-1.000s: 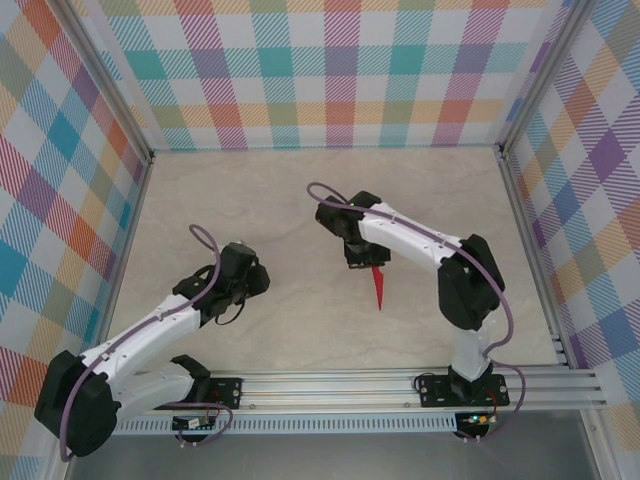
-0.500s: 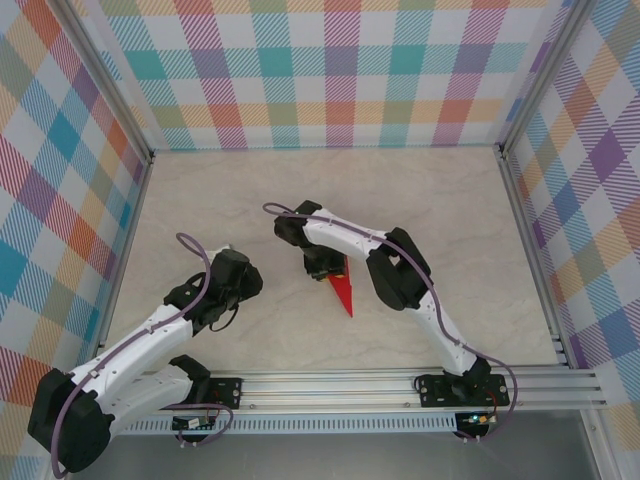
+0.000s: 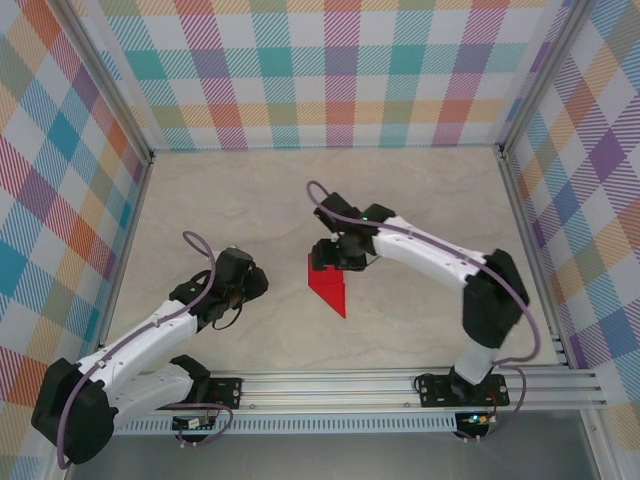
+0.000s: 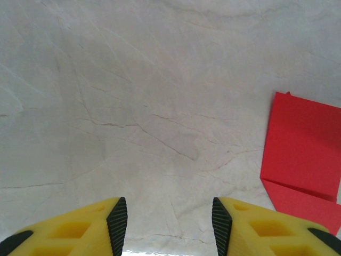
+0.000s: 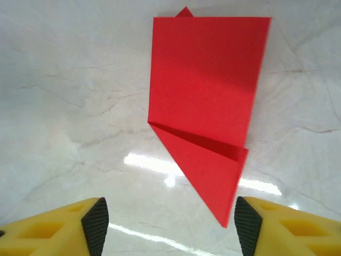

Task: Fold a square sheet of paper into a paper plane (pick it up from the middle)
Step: Fold the wing for the fifth time at the center of the table.

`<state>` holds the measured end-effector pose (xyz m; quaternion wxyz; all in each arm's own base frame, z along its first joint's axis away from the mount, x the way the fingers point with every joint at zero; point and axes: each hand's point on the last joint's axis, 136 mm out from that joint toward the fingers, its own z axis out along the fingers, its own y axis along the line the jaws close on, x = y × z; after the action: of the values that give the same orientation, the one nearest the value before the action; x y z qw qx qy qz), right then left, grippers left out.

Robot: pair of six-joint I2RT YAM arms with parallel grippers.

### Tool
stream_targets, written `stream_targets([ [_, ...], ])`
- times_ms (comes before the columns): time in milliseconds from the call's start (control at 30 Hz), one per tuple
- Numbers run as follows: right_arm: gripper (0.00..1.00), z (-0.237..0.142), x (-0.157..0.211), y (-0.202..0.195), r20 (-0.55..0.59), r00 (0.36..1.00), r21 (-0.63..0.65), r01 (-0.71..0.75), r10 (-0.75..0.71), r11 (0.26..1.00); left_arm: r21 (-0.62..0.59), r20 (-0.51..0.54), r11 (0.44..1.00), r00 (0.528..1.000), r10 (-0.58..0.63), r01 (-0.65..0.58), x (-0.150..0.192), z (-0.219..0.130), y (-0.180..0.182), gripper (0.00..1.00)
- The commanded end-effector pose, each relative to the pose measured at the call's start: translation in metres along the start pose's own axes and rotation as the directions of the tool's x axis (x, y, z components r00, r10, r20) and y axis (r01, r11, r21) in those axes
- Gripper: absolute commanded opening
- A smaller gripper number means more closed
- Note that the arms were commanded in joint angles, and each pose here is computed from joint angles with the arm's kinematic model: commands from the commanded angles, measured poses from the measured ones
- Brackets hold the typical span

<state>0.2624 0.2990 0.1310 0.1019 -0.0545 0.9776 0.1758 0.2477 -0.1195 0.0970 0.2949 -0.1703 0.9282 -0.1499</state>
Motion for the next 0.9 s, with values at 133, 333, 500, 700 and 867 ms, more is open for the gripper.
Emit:
stream_targets([
  [133, 0.19, 0.023, 0.01, -0.008, -0.074, 0.991, -0.392, -0.132, 0.112, 0.91, 0.152, -0.126, 0.988, 0.991, 0.033, -0.013, 0.012, 0.015, -0.038, 0.49],
  [333, 0.09, 0.047, 0.019, -0.004, -0.158, 0.983, -0.426, -0.155, 0.096, 0.891, 0.225, -0.216, 0.974, 0.976, 0.027, 0.023, 0.022, 0.032, -0.062, 0.49],
  [500, 0.08, 0.057, 0.016, -0.007, -0.171, 0.98, -0.404, -0.161, 0.098, 0.9, 0.234, -0.272, 0.971, 0.962, 0.024, 0.042, 0.03, 0.042, -0.069, 0.48],
  [700, 0.08, 0.072, 0.02, -0.026, -0.2, 0.97, -0.358, -0.206, 0.141, 0.911, 0.246, -0.31, 0.967, 0.951, 0.018, 0.062, 0.037, 0.05, -0.073, 0.48],
  [867, 0.08, 0.08, 0.018, -0.038, -0.203, 0.965, -0.367, -0.232, 0.166, 0.901, 0.265, -0.331, 0.962, 0.943, 0.024, 0.068, 0.04, 0.055, -0.08, 0.48],
])
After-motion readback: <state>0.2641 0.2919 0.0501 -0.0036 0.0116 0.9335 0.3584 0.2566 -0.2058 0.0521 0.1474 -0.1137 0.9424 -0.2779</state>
